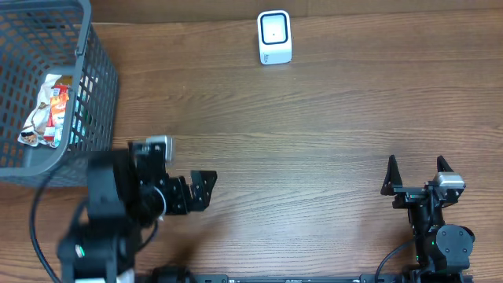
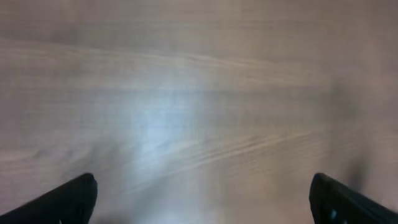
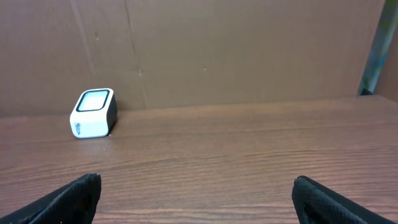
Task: Scan the item barcode
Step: 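Move the left gripper over the basket and reach down inside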
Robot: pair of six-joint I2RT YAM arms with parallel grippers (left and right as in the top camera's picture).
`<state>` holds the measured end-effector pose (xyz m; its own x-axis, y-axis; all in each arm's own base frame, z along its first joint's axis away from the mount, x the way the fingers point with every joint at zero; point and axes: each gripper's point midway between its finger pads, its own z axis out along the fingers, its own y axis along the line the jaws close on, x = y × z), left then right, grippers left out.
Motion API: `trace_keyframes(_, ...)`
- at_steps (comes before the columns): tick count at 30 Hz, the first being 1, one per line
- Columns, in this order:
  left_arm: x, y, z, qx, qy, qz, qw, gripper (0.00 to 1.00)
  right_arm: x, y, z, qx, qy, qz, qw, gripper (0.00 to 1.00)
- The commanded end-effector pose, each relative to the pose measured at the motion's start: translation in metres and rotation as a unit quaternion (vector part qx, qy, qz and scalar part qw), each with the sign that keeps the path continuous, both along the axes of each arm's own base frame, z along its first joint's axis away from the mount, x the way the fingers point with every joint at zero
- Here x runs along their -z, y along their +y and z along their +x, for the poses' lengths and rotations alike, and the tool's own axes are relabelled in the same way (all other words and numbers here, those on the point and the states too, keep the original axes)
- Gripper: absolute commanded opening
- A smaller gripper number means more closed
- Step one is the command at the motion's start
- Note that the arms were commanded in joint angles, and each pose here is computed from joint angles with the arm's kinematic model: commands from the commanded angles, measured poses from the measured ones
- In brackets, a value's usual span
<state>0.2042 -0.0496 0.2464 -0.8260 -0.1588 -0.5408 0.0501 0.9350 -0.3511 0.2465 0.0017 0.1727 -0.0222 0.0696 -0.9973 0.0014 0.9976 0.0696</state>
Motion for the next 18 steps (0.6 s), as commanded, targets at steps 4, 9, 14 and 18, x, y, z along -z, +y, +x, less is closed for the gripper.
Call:
trace_keyframes(4,-0.028,-0.002,0.016,0.039,0.107,0.009,0.993,1.00,0.002,-0.003,0.000,0.006,-0.002,0.002,1.000,1.00)
trace_keyframes(9,-0.022,-0.003,0.039,0.042,0.165,0.001,0.985,1.00,0.002,-0.003,0.000,0.006,-0.002,0.002,1.000,1.00)
trace_keyframes(14,0.000,-0.002,0.056,0.042,0.208,-0.002,0.977,1.00,0.002,-0.003,0.000,0.006,-0.002,0.002,1.000,1.00)
trace_keyframes(18,0.012,0.001,0.066,0.040,0.224,0.003,0.974,0.04,0.002,-0.003,0.000,0.006,-0.002,0.002,1.000,1.00)
